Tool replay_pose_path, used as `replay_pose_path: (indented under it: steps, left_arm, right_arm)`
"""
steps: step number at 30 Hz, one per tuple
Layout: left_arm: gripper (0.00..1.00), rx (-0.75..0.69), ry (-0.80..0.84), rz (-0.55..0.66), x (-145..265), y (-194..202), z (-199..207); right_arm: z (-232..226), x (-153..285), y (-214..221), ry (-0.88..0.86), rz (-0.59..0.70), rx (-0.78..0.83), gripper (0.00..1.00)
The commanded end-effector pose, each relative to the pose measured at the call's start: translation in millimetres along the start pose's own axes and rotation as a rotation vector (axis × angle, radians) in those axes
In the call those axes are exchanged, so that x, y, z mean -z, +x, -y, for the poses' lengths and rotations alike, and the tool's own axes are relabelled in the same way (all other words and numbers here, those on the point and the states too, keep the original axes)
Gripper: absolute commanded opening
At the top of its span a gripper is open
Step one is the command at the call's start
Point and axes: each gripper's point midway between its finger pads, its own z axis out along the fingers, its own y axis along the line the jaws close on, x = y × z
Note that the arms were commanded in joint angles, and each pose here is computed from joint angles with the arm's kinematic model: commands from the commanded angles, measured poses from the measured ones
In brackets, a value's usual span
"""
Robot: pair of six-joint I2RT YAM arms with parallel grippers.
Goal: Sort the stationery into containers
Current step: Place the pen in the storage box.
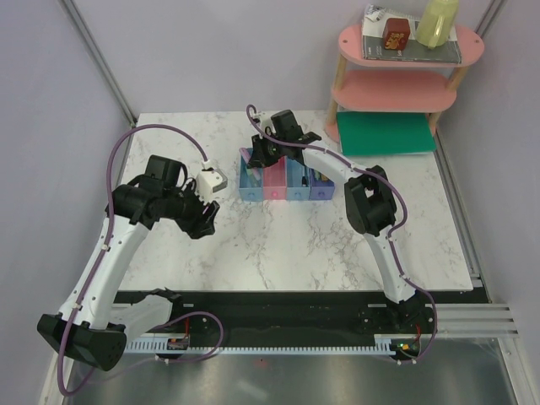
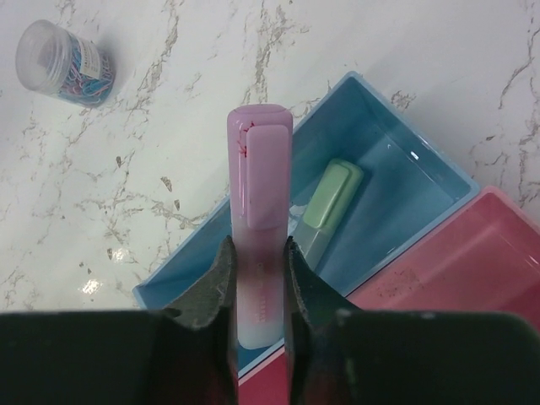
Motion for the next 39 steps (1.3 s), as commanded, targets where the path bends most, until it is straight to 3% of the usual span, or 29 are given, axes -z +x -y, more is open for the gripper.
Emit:
replay_pose_path:
  steps: [1,10,17,24,30,34,39]
  left_arm:
    - [0.61,-0.053,0.006,0.052,8.1,-10.2,2.9]
    - [0.61,-0.054,0.020,0.072,2.9,-13.4,3.4]
    - [0.61,-0.061,-0.022,0.066,-2.1,-13.4,-7.4]
    - [0.66,-0.019,-0.225,-0.031,-14.2,2.8,-55.9]
    - [0.72,0.171,-0.213,-0.005,-27.3,12.4,-93.6]
    - [0.73,0.296,-0.210,0.011,-29.6,22.7,-129.7]
    - [0.73,0.334,-0.272,0.002,-34.2,38.3,-171.6]
  right_arm:
    - [0.2,-2.6,-7.6,0.006,0.032,0.030,0.25]
    - [-12.4,24.1,-25.5,0.014,0.055,0.084,0.43]
    - [-23.2,49.2,-38.4,0.024,0.073,0.134,0.45]
    - [-30.7,129.9,-62.8,0.141,0.104,0.237,0.48]
    - [22.7,215.4,-25.4,0.272,0.074,0.102,0.48]
    - [65.3,269.7,26.9,0.382,0.010,-0.023,0.49]
    - [72.0,315.7,76.9,0.481,-0.082,-0.063,0.61]
